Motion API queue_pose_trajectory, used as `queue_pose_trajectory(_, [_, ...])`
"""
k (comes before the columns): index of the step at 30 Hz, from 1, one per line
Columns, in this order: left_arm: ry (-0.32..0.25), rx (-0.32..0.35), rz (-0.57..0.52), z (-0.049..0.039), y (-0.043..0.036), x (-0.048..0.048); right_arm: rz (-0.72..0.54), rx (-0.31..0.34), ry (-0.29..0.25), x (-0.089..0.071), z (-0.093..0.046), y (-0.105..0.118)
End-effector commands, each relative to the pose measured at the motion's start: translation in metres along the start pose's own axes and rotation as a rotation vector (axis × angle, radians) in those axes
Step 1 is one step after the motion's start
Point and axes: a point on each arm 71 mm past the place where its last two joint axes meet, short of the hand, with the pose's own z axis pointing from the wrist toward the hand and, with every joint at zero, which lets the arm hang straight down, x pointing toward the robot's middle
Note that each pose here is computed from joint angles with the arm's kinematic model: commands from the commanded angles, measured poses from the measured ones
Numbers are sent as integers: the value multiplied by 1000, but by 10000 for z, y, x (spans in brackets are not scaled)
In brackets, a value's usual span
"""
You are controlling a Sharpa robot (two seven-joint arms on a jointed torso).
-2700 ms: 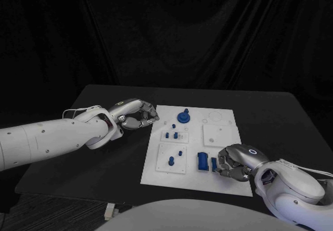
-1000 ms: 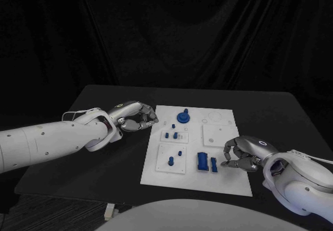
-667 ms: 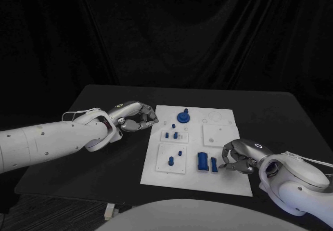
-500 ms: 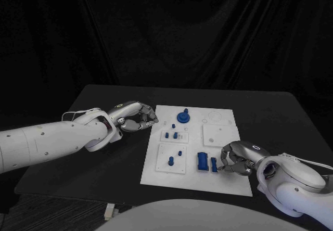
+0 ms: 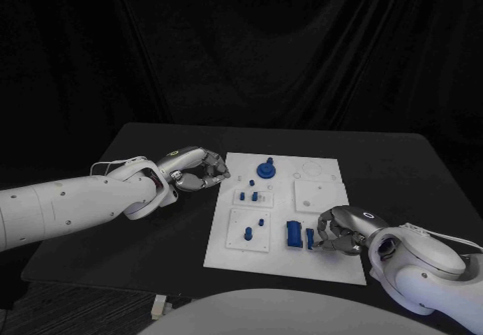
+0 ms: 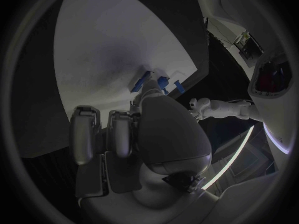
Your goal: Assemble the parts on the task board
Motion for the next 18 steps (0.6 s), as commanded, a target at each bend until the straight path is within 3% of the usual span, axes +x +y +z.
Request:
queue_pose_trajectory(1, [1,17,-6,2,-17,8,7,25,-19,-4,-3,-20])
queue_pose_trajectory(18, [3,16,-7,-4,-10,9,32,-26,-47,-91,-129,72])
